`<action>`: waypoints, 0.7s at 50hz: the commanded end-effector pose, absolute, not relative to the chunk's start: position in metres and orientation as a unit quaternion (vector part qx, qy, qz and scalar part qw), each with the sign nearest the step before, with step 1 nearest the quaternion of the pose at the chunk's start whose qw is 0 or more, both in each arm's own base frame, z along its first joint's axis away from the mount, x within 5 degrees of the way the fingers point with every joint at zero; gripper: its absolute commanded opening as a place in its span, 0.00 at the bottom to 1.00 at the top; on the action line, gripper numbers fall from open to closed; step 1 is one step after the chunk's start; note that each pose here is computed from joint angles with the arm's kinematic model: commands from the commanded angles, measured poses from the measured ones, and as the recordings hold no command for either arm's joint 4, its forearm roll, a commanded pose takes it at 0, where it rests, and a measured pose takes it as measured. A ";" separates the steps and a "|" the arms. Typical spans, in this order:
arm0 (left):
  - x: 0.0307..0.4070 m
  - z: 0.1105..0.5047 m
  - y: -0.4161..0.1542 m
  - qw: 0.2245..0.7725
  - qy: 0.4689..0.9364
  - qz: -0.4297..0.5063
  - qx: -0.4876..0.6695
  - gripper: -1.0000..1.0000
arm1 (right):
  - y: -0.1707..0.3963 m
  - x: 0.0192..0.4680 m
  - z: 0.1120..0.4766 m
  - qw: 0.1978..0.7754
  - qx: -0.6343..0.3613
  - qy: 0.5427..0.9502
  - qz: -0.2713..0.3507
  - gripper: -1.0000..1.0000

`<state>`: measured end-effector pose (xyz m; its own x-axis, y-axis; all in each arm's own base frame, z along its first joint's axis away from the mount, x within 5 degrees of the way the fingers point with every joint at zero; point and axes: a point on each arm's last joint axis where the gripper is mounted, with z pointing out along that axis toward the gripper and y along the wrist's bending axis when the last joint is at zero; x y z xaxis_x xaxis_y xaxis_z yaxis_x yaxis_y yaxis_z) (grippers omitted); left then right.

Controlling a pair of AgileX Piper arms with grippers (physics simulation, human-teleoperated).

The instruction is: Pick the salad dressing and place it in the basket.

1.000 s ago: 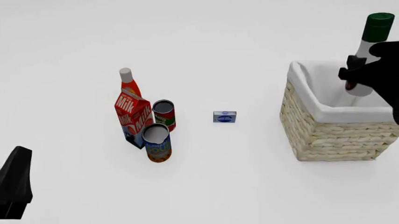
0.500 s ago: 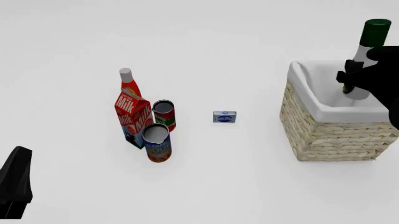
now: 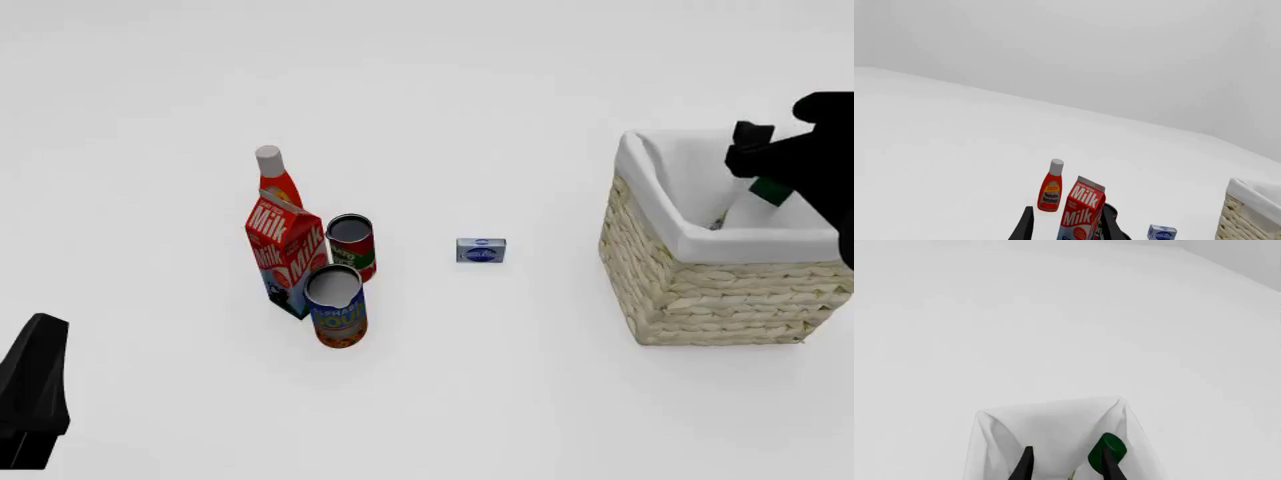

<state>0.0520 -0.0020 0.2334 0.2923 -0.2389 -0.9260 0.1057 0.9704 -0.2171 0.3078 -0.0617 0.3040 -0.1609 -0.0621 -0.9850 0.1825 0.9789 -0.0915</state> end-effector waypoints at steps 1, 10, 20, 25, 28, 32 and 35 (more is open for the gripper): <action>0.052 0.233 -0.001 0.808 0.588 -0.038 -0.019 1.00 | -0.060 0.307 0.307 0.649 0.040 0.754 -0.092 1.00; 0.052 0.233 -0.001 0.808 0.588 -0.037 -0.017 1.00 | -0.060 0.303 0.309 0.651 0.042 0.752 -0.091 1.00; 0.052 0.233 -0.001 0.808 0.588 -0.037 -0.015 1.00 | -0.057 0.295 0.315 0.657 0.043 0.748 -0.088 1.00; 0.052 0.234 -0.001 0.809 0.587 -0.037 -0.015 1.00 | -0.055 0.289 0.316 0.659 0.043 0.746 -0.087 1.00; 0.052 0.234 -0.001 0.809 0.587 -0.037 -0.014 1.00 | -0.053 0.285 0.318 0.660 0.041 0.745 -0.086 1.00; 0.052 0.233 -0.001 0.808 0.587 -0.038 -0.014 1.00 | -0.050 0.280 0.321 0.663 0.039 0.743 -0.084 1.00; 0.052 0.234 -0.001 0.809 0.587 -0.037 -0.014 1.00 | -0.047 0.274 0.324 0.667 0.037 0.740 -0.081 1.00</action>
<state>0.0520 -0.0022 0.2335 0.2937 -0.2329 -0.9271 0.1083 0.9717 -0.2098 0.2864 -0.0536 0.3179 -0.1264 -0.0513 -0.9907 0.1752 0.9818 -0.0732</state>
